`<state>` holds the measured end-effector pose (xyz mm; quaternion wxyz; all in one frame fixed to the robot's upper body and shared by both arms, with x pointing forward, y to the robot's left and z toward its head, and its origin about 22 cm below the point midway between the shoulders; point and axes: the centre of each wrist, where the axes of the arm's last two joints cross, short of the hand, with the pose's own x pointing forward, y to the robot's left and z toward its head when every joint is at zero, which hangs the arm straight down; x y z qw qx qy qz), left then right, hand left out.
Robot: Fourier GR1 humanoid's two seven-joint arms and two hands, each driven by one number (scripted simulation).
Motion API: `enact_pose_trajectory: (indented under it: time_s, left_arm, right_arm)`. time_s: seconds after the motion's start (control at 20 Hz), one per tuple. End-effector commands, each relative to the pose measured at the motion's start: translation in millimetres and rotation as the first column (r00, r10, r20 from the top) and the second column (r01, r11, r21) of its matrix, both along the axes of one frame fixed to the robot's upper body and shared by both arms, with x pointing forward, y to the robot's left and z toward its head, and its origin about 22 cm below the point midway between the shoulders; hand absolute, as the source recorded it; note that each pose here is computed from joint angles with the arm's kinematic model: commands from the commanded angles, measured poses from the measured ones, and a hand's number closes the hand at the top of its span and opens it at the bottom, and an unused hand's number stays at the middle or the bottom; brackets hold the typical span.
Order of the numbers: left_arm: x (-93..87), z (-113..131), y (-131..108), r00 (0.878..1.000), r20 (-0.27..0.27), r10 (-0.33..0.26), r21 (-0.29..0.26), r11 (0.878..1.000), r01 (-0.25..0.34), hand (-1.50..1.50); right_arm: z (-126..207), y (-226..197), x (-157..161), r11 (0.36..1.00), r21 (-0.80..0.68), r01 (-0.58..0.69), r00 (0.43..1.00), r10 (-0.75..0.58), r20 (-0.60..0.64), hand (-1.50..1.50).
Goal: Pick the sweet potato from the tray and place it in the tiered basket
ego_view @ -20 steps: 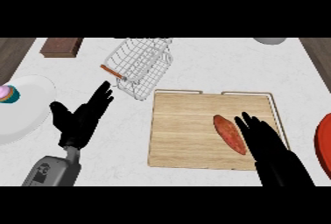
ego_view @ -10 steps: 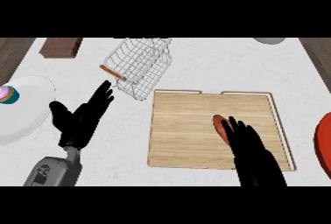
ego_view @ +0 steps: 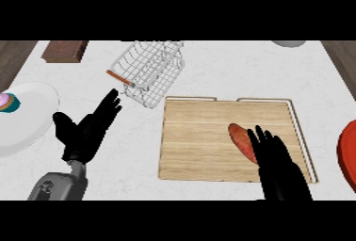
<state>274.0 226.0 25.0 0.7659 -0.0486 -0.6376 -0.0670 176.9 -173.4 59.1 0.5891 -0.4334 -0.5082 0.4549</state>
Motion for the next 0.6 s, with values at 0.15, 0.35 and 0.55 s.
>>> enact_pose_trajectory:
  time_s: [0.15,0.35,0.55]
  left_arm:
    - [4.0,13.3,10.5,1.000,0.014,-0.003,-0.007,1.000,0.003,0.00]
    - [13.5,4.9,-0.3,1.000,-0.004,0.018,-0.001,1.000,-0.018,0.00]
    - [11.3,0.3,1.3,1.000,0.005,-0.006,-0.012,1.000,0.006,0.00]
  right_arm:
    - [-21.5,-21.8,4.3,1.000,0.005,0.017,1.000,-0.017,0.024,-1.50]
    - [-33.5,-14.8,3.9,1.000,0.024,0.011,1.000,-0.012,0.028,-1.50]
    - [-24.4,-23.0,20.8,0.998,0.060,0.002,1.000,-0.003,0.022,-1.50]
